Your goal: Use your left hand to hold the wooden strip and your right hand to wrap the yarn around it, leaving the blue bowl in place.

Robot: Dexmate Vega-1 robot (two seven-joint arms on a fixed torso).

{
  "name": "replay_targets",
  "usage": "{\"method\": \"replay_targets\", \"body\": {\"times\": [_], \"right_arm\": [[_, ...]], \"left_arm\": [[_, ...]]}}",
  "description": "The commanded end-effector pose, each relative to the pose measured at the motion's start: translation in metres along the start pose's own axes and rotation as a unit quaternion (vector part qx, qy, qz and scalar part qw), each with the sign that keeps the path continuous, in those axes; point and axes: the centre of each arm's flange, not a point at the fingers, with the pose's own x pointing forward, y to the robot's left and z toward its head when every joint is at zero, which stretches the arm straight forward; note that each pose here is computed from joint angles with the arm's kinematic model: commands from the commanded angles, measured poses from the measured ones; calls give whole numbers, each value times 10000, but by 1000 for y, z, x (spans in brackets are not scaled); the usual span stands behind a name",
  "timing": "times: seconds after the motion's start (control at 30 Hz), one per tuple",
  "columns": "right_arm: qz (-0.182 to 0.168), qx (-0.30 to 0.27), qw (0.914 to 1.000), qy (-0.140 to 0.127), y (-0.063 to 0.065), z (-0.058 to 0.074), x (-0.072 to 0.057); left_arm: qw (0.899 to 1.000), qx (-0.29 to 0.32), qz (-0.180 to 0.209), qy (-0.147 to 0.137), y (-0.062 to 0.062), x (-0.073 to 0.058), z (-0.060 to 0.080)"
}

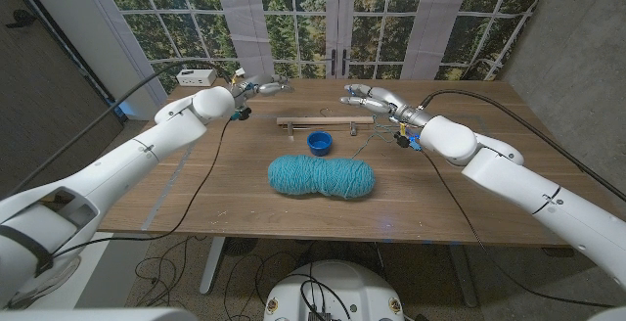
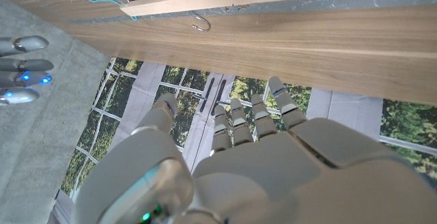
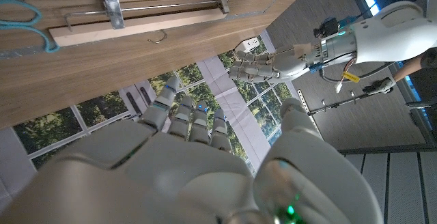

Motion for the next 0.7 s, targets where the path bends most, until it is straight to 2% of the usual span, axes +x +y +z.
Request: {"method": "replay_targets", "body": {"times": [0.03, 0.07, 0.23, 0.4, 0.7], "right_arm": [[225, -258, 9992, -183, 7, 20, -4], [236, -257, 9992, -189, 8, 20, -4], [243, -344, 9990, -135, 10, 21, -5], [201, -301, 9993, -92, 10, 19, -10], [234, -254, 9994, -4, 12, 17, -14]], "left_arm": [[9952, 925, 27, 305, 19, 5, 20], [9941, 1026, 132, 330, 20, 6, 21], [9892, 1359, 44, 538, 26, 10, 26], [9739, 2113, 61, 829, 24, 13, 35], [9645, 2513, 42, 815, 22, 17, 44]]}}
